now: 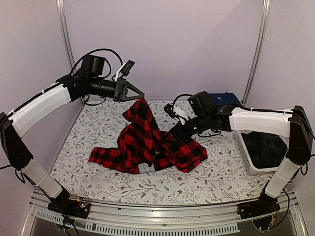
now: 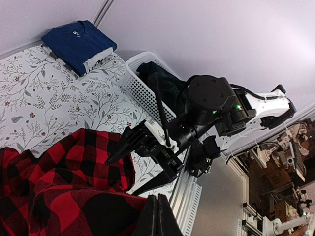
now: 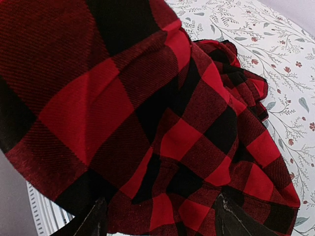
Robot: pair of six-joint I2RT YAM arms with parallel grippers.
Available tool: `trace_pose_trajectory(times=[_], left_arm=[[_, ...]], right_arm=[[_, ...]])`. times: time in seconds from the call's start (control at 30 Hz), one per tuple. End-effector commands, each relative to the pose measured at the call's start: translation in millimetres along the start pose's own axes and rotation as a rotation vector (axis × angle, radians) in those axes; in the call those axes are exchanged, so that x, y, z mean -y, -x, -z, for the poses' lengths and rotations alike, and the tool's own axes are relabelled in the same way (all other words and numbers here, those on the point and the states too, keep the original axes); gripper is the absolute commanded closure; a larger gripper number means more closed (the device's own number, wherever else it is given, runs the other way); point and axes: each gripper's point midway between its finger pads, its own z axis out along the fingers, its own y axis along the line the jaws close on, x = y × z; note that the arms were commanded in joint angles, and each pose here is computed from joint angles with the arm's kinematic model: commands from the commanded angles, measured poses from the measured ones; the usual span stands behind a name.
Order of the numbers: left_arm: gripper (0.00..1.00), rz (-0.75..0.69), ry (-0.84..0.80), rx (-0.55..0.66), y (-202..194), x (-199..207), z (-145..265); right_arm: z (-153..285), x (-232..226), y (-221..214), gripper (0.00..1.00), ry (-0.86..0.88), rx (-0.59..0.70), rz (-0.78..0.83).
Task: Fold and stack the mixed laundry pile
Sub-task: Flatten out the crumpled shirt at the center of the board.
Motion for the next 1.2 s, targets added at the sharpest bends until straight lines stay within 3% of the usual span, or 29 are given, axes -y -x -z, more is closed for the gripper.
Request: trace_pose_trajectory(times=[0.0,0.27,0.6,0.63,0.8,0.83,0.93,1.0,1.07,1.17], left_arm=[[1.00,-0.017,-0.012,0.022,13,2,3],[1.00,-0.008,-0.017,0.022,17,-1,6],[1.00,0.013,-0.010,0.023,22,-14,4],[1.00,0.016,-0.009,0.023,23,-15,4],[1.00,0.027,0.023,0.040,30,-30,2],[1.00,0.040,0.053,0.050,34,-41,1],[1.00,0.117,0.219,0.103,53,-103,-2],[0.88,0.230,0.379,0.142,68,-170,1],[0.79,0.330,0.416,0.068,63,-213,-13],[0.58,0.319,0.490,-0.033,41,-221,-21]], right_arm=[[18,-19,17,0.27,0.014,0.089,0.043],[42,-31,21,0.26,0.012,0.133,0.086],[-10,-13,12,0.31,-0.098,0.047,0.062],[-12,-9,12,0.34,-0.116,0.040,0.042],[-15,-6,15,0.93,-0.131,0.036,0.024],[-9,-12,19,0.99,-0.109,0.052,0.030],[4,-32,20,1.00,-0.023,0.076,0.048],[18,-45,20,1.00,0.031,0.100,0.048],[27,-53,21,1.00,0.079,0.113,0.036],[30,-51,20,1.00,0.130,0.110,-0.020]])
